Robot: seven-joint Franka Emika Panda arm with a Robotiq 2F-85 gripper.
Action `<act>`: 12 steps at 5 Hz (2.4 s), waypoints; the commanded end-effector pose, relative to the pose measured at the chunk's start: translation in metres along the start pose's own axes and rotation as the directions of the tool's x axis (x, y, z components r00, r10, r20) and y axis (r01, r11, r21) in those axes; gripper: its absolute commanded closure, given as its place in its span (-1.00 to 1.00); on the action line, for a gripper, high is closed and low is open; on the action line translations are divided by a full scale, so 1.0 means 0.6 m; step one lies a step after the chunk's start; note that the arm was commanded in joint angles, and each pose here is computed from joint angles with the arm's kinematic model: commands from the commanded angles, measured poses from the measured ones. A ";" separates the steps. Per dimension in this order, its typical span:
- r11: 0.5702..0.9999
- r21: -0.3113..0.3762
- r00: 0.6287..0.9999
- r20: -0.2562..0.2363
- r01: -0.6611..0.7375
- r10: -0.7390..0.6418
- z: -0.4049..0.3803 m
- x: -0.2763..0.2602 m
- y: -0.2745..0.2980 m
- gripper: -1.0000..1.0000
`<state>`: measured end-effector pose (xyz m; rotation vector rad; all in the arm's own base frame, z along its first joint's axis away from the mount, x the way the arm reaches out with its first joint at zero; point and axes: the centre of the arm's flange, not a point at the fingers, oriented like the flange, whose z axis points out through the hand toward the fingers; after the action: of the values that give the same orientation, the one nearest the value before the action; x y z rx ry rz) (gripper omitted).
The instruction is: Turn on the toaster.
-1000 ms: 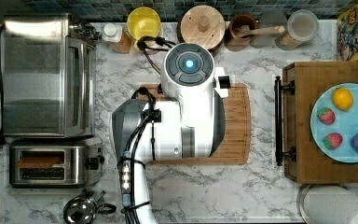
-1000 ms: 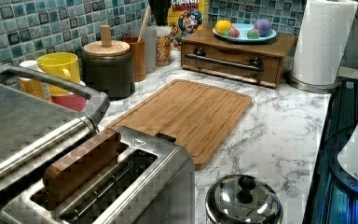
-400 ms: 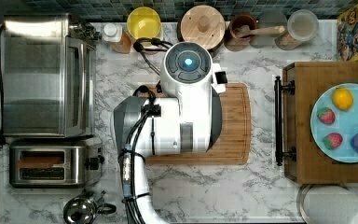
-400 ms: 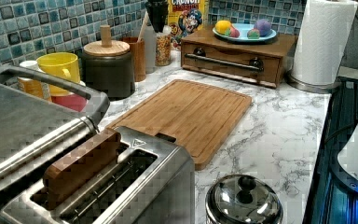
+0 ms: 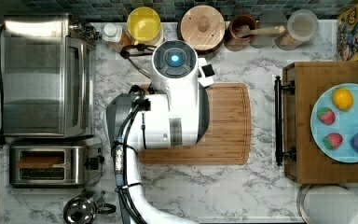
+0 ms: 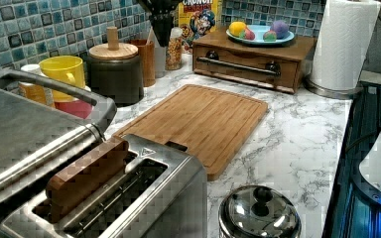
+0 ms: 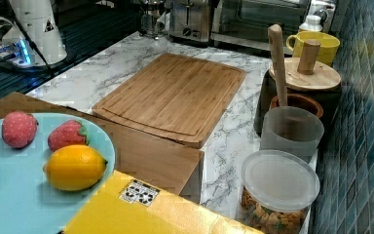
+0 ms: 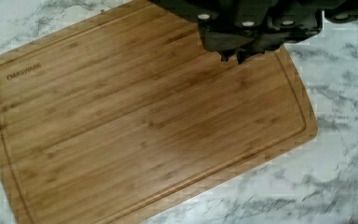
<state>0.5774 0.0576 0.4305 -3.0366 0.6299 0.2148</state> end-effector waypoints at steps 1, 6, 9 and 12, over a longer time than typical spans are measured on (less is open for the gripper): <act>0.943 0.114 0.942 -0.164 0.312 -0.291 -0.102 -0.122 -0.139 1.00; 0.851 -0.006 0.851 -0.008 0.525 -0.525 -0.011 -0.291 -0.221 1.00; 0.803 -0.043 0.804 0.053 0.594 -0.592 0.037 -0.373 -0.238 1.00; 0.821 0.055 0.822 0.015 0.568 -0.569 0.063 -0.409 -0.248 1.00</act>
<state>0.4132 0.2849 0.4038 -3.0249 -0.2007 0.3672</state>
